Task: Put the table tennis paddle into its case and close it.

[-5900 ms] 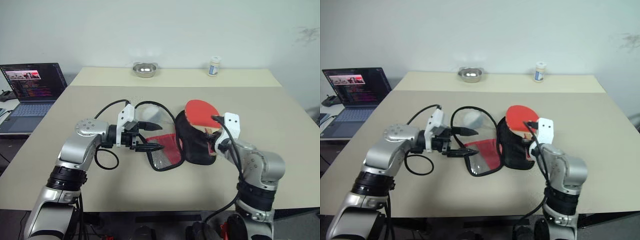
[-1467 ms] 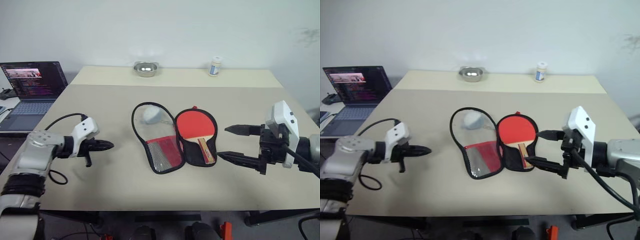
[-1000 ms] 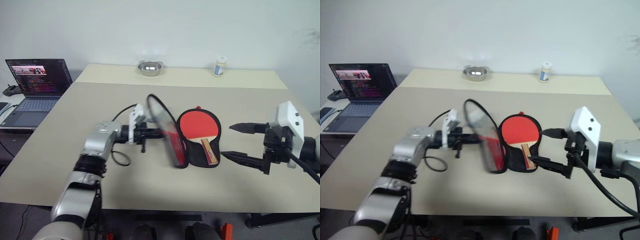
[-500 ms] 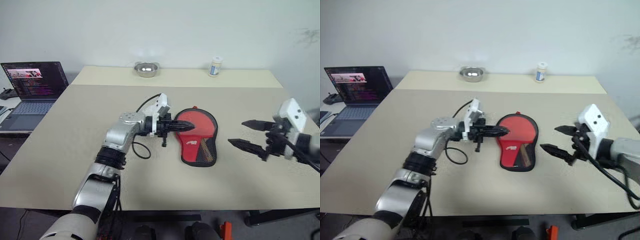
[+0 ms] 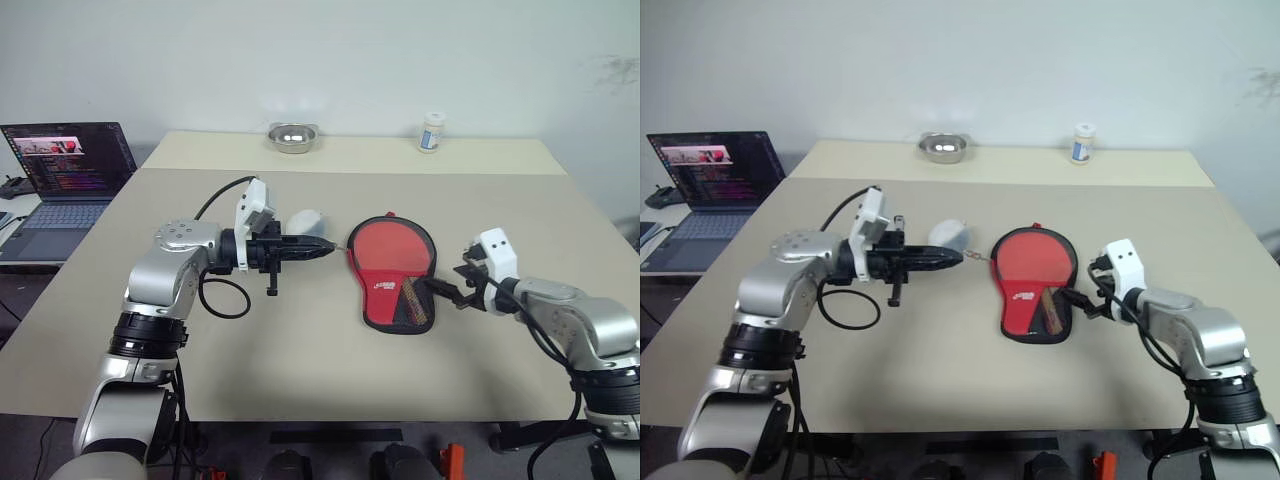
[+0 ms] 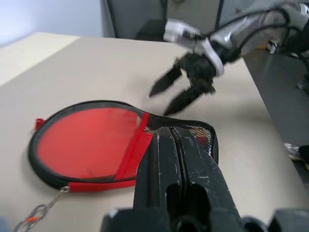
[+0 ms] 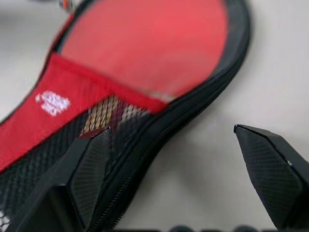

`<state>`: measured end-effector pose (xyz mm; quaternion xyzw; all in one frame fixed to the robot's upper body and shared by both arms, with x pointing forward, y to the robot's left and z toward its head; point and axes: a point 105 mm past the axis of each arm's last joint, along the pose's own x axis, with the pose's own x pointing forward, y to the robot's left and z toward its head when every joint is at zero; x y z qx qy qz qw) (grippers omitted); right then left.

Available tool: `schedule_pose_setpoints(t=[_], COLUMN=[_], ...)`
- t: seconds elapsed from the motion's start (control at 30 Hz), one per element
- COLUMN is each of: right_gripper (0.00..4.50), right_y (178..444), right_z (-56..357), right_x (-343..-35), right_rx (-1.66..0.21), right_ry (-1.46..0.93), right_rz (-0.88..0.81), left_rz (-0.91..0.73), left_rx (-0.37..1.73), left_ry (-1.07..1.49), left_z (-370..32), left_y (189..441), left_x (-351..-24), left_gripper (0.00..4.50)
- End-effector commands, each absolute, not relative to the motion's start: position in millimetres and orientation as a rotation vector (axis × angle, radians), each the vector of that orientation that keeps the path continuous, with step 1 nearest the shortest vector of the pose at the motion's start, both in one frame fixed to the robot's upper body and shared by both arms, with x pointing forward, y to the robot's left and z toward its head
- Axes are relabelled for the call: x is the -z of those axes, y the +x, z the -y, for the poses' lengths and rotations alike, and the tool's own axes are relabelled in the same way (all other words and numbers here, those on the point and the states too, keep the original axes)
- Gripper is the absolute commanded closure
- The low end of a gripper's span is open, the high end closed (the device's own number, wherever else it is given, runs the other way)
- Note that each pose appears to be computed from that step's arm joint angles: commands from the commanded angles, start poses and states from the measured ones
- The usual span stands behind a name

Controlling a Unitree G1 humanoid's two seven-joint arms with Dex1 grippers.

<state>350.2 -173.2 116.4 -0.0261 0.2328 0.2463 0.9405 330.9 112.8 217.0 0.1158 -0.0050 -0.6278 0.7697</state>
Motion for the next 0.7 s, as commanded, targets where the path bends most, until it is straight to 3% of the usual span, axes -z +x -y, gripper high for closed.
schedule_pose_setpoints(t=[0.03,0.3,0.4,0.7], right_gripper=[0.00,0.00,0.58,3.38], right_y=[359,364,365,358], right_z=[172,165,161,142], right_x=[-124,-101,-94,-74], right_rx=[-0.494,-0.497,-0.508,-0.592], right_ry=[-0.087,-0.090,-0.094,-0.123], right_rz=[-0.429,-0.498,-0.526,-0.612], left_rz=[0.057,0.056,0.057,0.036], left_rx=[1.351,1.341,1.343,1.340], left_ry=[0.266,0.269,0.267,0.279], left_z=[-115,-113,-112,-115], left_y=[327,329,329,329], left_x=[-229,-227,-227,-222], left_gripper=[4.46,4.46,4.50,4.50])
